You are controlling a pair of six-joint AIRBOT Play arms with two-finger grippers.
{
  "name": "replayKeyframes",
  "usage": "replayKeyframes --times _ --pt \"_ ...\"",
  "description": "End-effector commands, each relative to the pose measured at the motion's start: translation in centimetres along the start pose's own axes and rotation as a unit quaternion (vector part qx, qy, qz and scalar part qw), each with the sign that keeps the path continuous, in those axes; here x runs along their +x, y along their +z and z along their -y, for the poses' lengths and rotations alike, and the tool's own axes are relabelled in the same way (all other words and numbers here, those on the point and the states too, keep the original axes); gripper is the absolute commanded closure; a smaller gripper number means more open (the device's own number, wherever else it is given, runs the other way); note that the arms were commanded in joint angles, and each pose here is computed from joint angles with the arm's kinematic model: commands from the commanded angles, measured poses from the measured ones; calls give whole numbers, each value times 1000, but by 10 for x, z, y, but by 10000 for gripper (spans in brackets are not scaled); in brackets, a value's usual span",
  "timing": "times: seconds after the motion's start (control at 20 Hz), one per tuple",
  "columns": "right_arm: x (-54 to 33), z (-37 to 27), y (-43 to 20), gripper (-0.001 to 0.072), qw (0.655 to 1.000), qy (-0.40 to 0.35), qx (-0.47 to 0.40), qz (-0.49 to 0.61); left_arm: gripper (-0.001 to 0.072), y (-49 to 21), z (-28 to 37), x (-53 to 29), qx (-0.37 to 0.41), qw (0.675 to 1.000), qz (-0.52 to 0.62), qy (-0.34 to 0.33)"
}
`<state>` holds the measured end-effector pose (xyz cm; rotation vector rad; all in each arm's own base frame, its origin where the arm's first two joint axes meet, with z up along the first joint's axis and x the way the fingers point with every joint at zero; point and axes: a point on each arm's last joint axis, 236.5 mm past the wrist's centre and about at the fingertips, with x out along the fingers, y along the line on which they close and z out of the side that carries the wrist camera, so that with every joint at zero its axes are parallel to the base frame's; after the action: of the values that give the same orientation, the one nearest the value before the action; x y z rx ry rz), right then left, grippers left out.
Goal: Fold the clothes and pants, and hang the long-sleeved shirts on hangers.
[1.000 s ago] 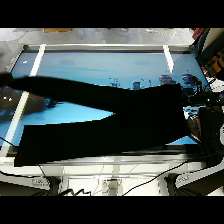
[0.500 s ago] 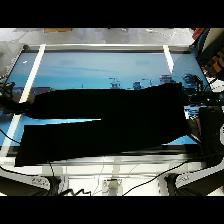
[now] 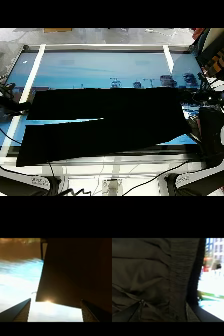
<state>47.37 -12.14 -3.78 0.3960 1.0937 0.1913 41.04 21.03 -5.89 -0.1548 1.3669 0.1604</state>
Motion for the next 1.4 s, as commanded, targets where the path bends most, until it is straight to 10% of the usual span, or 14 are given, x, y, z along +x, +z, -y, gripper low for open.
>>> replayKeyframes --times 0.0,0.1,0.2,0.25,0.35,0.4,0.75,0.8,0.9,1.35 --pt "-36 10 7 135 998 -59 -8 -8 7 5 -23 -43 16 998 8 55" --pt "-72 16 5 167 993 -114 -15 -20 65 16 -32 -86 21 995 47 85" --pt "-118 30 4 384 980 -195 34 -4 623 22 -21 -123 13 993 89 78" --pt "-139 29 3 384 975 -217 44 6 700 25 -8 -140 8 992 113 57" --pt "-171 17 -8 446 970 -239 45 4 699 32 19 -168 -8 987 158 10" --pt "-183 12 -18 687 968 -246 43 -7 699 34 30 -180 -6 985 173 -4" --pt "-203 7 -137 672 970 -180 159 -29 699 39 52 -217 0 974 224 -27" --pt "-194 5 -150 634 969 -155 192 -10 699 43 55 -217 -2 972 231 -36" --pt "-168 -3 -165 239 961 -103 257 25 699 46 57 -214 -4 972 232 -42" --pt "-76 26 -223 74 925 -84 370 11 698 45 53 -171 -11 982 183 -51"
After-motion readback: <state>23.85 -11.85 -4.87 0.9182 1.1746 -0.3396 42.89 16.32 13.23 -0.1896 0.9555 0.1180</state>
